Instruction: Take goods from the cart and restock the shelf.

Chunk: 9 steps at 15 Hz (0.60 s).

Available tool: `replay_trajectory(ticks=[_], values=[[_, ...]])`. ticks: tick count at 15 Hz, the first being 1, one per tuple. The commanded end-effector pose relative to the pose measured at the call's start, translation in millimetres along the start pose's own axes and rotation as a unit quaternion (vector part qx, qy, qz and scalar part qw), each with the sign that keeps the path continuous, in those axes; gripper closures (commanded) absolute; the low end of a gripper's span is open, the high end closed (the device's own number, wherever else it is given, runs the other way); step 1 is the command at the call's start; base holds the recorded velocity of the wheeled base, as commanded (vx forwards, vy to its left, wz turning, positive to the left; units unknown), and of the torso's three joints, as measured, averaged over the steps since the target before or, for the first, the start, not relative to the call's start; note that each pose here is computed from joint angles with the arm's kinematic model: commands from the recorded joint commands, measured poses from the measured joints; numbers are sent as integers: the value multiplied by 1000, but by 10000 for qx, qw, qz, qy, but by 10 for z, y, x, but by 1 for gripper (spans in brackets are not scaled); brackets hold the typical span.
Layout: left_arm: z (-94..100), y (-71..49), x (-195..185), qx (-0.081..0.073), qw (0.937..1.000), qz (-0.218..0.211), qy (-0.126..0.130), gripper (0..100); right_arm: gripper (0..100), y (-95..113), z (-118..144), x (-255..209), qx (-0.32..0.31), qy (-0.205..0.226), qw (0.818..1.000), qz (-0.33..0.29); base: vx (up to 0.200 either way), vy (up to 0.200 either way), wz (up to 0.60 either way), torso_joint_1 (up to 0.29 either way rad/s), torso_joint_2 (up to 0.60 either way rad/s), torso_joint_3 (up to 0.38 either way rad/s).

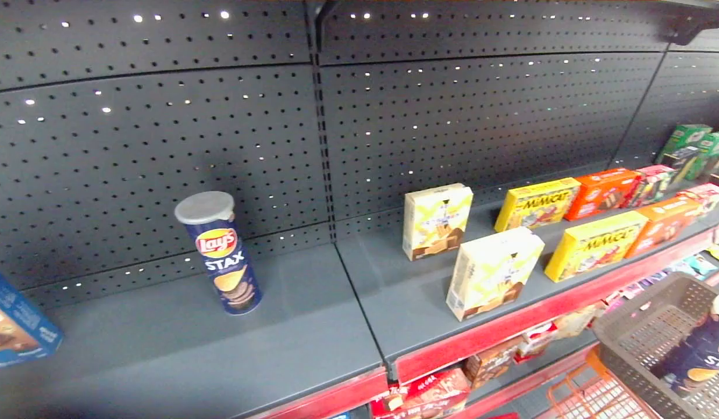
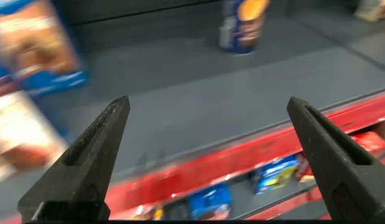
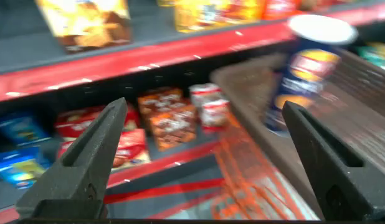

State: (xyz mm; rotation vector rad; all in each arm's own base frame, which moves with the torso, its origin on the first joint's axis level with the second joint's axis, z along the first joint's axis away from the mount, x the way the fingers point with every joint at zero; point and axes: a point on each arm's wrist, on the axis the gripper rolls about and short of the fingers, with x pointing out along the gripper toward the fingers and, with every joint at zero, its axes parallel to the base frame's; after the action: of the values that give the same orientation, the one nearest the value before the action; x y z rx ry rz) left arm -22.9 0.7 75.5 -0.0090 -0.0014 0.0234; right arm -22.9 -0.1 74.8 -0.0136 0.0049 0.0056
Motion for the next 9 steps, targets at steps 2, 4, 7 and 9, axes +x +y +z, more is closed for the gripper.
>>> replay_trajectory(ticks=[2,4,7,9], values=[[0,0,1,-1,10000,6,6,0,0,0,0,1,-1,6,10000,3,0,0,-600,0,7,2],[0,0,1,-1,10000,6,6,0,0,0,2,1,-1,-1,10000,3,0,0,-600,2,0,0],[0,0,1,-1,10000,6,6,0,0,0,2,1,-1,-1,10000,3,0,0,-600,2,1,1],[0,0,1,-1,10000,6,6,0,0,0,2,1,-1,-1,10000,3,0,0,-600,2,0,0]])
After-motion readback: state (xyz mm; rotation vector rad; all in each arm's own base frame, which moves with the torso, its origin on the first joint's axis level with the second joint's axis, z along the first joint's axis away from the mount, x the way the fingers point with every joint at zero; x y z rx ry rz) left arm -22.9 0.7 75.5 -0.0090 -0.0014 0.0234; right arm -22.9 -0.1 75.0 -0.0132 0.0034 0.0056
